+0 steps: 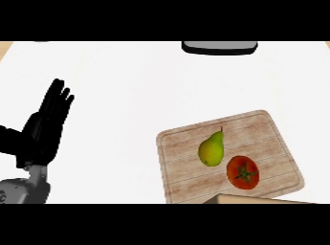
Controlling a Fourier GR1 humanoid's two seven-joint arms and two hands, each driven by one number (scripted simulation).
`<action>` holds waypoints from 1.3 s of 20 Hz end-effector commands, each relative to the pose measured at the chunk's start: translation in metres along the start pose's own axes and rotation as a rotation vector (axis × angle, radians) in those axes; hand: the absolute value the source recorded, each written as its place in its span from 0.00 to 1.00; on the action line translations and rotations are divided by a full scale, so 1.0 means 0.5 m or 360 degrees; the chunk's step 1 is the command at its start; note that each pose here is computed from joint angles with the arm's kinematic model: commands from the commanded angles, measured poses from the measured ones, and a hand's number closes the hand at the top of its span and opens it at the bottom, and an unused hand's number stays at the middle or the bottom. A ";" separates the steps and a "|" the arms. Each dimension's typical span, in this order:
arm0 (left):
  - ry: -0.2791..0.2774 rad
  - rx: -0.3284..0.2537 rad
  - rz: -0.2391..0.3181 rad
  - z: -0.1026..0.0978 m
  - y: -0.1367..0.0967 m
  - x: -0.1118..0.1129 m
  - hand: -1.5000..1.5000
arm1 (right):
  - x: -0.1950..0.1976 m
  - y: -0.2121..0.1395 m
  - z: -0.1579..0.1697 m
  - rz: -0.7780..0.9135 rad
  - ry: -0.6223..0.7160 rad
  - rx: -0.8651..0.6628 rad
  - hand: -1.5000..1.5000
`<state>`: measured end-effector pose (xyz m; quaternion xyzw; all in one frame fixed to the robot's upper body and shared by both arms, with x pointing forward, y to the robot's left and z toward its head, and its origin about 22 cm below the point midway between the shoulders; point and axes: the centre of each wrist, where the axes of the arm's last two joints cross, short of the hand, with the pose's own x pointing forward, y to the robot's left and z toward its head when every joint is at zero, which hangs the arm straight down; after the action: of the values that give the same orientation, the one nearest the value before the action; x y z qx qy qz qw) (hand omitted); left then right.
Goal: Pick the tomato from the cutting board and place it in the cardboard box
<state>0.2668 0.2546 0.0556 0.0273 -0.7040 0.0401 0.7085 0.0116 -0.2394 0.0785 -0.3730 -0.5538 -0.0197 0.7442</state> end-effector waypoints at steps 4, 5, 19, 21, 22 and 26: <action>-0.0012 -0.0031 0.0030 0.002 -0.010 0.005 0.50 | 0.060 -0.012 -0.007 0.0214 0.0004 -0.0128 0.00; -0.0001 -0.0038 0.0019 -0.011 0.006 0.038 0.50 | 0.067 -0.009 -0.024 0.0177 -0.0001 -0.0106 0.00; 0.0030 0.0000 0.0003 0.016 -0.019 0.016 0.50 | 0.116 0.149 -0.077 0.0213 0.0045 -0.0073 0.00; 0.0017 0.0018 0.0011 -0.003 0.017 0.004 0.50 | 0.139 0.144 -0.056 0.0221 0.0047 -0.0074 0.00; 0.0011 -0.0003 0.0022 0.022 -0.003 0.014 0.50 | 0.163 0.147 -0.101 0.0219 0.0055 -0.0053 0.00; 0.0006 0.0026 0.0001 0.033 -0.022 -0.038 0.50 | 0.184 0.182 -0.070 0.0242 0.0063 -0.0010 0.00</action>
<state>0.2623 0.2613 0.0539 0.0275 -0.6996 0.0454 0.7125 0.1108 -0.1706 0.0905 -0.4105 -0.5196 0.0238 0.7489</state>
